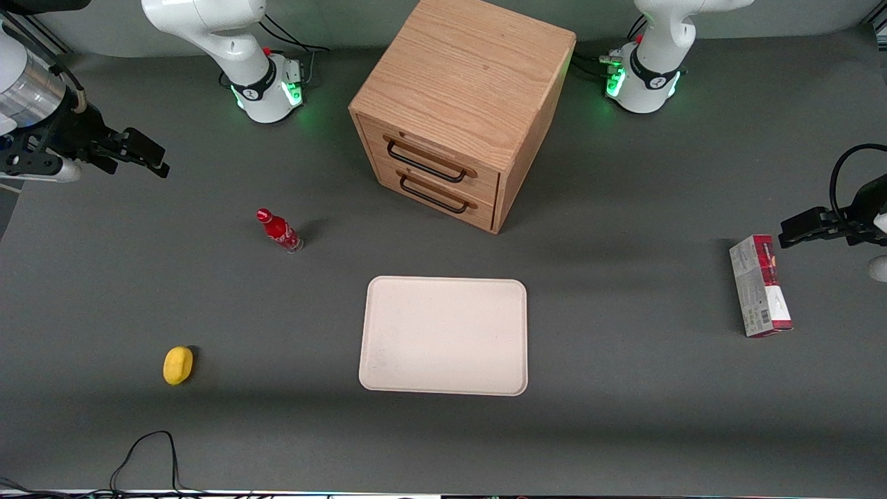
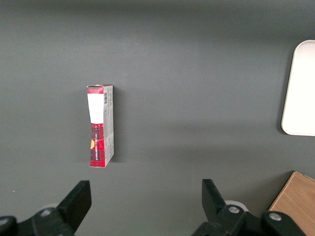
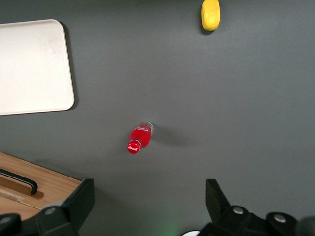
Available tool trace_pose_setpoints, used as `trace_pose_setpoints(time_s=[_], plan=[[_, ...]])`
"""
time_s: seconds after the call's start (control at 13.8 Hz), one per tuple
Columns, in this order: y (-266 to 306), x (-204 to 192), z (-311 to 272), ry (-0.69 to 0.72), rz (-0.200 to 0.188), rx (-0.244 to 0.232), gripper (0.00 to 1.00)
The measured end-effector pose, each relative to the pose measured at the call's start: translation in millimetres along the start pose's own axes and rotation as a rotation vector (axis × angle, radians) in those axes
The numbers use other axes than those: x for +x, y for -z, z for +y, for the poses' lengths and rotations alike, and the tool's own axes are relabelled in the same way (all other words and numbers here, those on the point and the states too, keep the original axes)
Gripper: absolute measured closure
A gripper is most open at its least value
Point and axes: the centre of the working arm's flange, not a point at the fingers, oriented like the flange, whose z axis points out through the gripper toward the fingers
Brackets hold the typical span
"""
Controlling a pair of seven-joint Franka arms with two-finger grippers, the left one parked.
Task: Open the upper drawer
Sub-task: 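Move the right gripper to the upper drawer's black handle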
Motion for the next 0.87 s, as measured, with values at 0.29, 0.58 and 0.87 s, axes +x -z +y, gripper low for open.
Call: trace_pose_setpoints(time_s=[0.29,0.58,0.87], plan=[[-1,4,-2,0.008,-0.007,-0.003,0.00],[-7,3,-65,0.127,-0.022,0.022,0.00],[-19,-43,-213,0.419,-0.041,0.018,0.00]])
